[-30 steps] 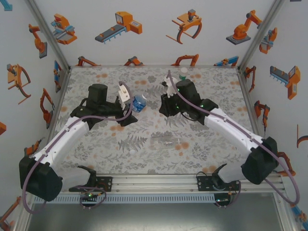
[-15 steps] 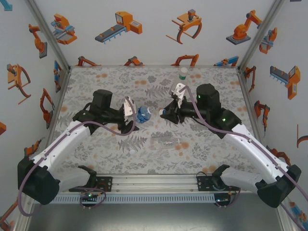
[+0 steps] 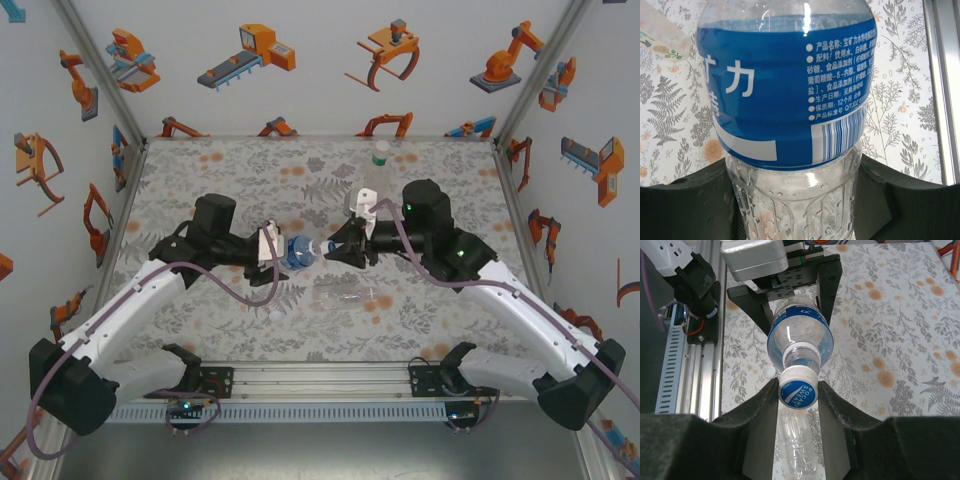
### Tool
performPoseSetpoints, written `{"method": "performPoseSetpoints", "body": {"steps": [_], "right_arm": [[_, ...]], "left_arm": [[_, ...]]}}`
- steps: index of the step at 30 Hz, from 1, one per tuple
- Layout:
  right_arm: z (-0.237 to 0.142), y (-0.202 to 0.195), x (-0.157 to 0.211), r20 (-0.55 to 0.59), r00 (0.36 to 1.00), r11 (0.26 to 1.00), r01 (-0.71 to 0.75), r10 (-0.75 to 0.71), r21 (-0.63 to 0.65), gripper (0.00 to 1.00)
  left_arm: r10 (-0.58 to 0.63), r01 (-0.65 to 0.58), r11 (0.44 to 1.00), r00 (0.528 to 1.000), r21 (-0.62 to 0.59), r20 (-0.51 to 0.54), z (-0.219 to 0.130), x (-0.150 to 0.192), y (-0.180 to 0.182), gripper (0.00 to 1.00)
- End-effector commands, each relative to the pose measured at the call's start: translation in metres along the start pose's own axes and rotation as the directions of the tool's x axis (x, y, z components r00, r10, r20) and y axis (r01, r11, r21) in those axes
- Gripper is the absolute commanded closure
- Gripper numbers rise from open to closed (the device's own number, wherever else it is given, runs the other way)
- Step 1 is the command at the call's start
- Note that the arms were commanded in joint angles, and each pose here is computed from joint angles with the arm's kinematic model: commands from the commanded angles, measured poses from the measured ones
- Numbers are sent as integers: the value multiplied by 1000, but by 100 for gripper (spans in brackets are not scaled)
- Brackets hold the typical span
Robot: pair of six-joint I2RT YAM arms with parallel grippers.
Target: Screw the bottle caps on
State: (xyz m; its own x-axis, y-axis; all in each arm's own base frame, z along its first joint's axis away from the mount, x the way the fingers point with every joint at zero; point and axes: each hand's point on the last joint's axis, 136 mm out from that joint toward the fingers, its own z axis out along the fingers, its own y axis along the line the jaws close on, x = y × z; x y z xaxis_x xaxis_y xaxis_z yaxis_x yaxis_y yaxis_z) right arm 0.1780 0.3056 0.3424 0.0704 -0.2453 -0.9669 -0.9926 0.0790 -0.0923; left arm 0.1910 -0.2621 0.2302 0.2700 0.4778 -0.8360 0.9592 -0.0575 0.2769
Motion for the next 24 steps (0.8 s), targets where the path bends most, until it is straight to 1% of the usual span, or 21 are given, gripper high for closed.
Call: {"method": "performPoseSetpoints", "body": {"steps": [1, 13, 19, 24], "right_arm": [[2, 4, -18, 44, 997, 997, 70, -69, -23, 77], [7, 10, -22, 45, 994, 993, 98, -95, -61, 78], [10, 14, -17, 16, 993, 989, 117, -116, -87, 83], [13, 18, -10, -34, 988, 983, 146, -150, -111, 89]], "left_arm": [[49, -50, 998, 998, 37, 32, -2, -6, -12, 100], [55, -57, 997, 998, 57, 33, -1, -8, -16, 100], [42, -43, 997, 999, 68, 12, 0, -5, -16, 100], [43, -43, 997, 999, 71, 8, 0, -6, -17, 100]]}}
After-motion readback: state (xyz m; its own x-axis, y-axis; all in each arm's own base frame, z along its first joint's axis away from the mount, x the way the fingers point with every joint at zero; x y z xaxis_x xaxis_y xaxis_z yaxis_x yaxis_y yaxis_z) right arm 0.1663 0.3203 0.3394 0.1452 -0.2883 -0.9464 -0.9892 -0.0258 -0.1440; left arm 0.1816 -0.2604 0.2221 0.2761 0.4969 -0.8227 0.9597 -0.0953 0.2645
